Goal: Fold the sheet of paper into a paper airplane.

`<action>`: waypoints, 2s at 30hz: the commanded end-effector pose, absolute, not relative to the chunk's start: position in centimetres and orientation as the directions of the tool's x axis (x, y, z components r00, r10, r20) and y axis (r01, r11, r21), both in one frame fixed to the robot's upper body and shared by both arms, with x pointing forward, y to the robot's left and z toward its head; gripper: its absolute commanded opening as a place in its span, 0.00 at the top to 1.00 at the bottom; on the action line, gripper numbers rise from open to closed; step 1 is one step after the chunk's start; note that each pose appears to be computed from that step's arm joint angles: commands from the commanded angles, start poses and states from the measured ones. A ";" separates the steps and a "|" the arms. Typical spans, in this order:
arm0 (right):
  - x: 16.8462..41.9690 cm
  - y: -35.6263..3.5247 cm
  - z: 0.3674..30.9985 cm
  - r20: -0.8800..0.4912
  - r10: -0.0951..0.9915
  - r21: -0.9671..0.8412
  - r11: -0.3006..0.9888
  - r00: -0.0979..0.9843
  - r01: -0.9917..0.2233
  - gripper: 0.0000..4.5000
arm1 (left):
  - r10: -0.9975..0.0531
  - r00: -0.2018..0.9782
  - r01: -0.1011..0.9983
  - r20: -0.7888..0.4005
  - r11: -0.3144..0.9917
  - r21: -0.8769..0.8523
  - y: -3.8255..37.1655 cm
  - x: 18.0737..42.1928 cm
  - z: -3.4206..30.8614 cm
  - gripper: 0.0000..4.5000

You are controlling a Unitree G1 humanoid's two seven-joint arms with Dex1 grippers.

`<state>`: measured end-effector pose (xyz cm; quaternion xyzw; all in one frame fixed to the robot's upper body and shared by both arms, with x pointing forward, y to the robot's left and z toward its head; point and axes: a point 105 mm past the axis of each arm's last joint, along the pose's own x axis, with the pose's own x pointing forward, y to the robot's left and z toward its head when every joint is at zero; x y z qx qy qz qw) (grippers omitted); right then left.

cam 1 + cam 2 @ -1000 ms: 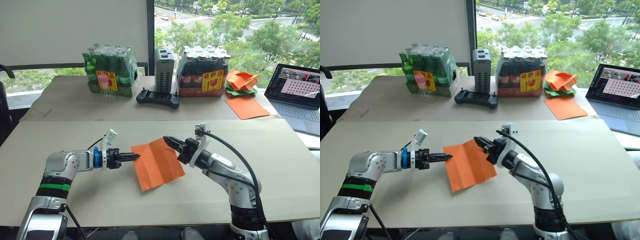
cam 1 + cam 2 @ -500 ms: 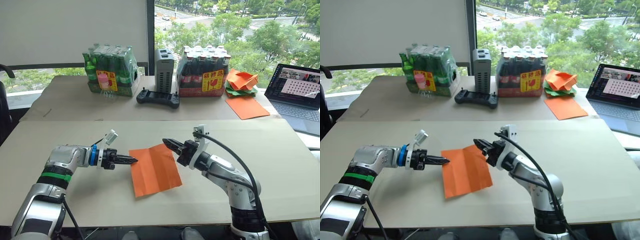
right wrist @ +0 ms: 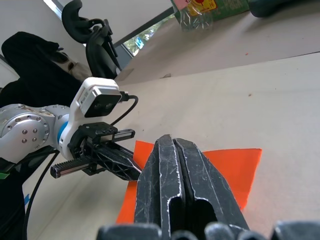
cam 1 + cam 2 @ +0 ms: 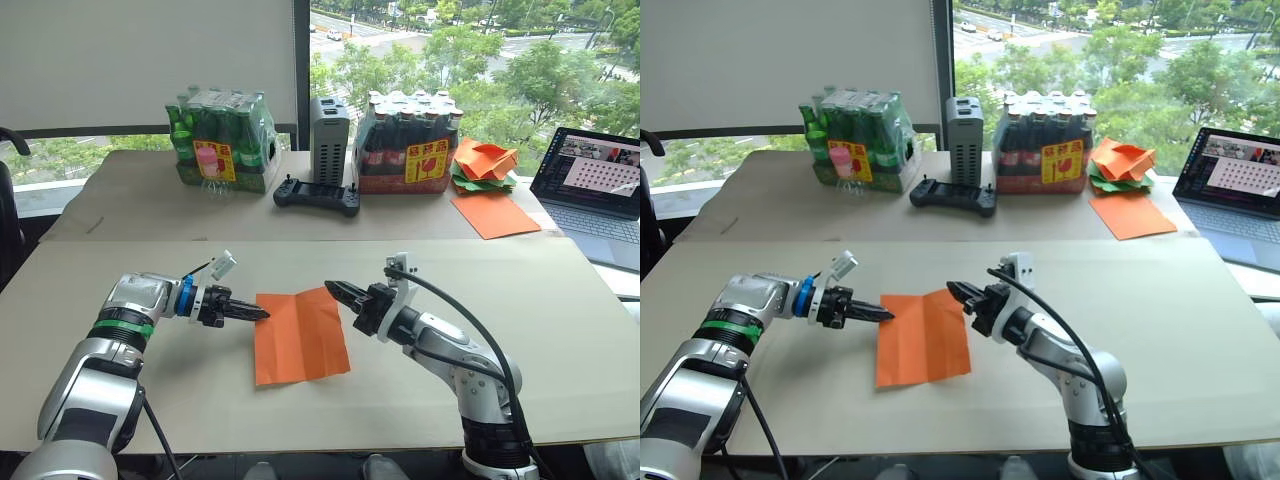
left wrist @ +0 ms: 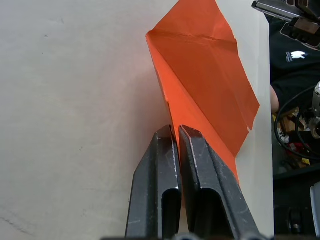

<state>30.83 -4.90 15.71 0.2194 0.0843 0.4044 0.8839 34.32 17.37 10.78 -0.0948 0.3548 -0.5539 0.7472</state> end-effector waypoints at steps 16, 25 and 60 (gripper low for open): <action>30.3 -4.4 17.1 0.083 0.765 0.439 0.548 0.639 -0.713 1.00 | -0.887 0.330 0.792 -0.323 0.446 -0.416 19.0 36.8 14.7 0.41; 30.4 -4.2 16.8 0.080 0.773 0.446 0.537 0.629 -0.716 1.00 | -0.934 0.357 0.880 -0.023 0.345 -0.326 17.5 33.0 22.4 0.57; 31.6 -4.8 17.1 0.075 0.748 0.431 0.573 0.660 -0.698 1.00 | -0.825 0.337 0.821 -0.454 0.494 -0.287 13.1 27.6 6.5 1.00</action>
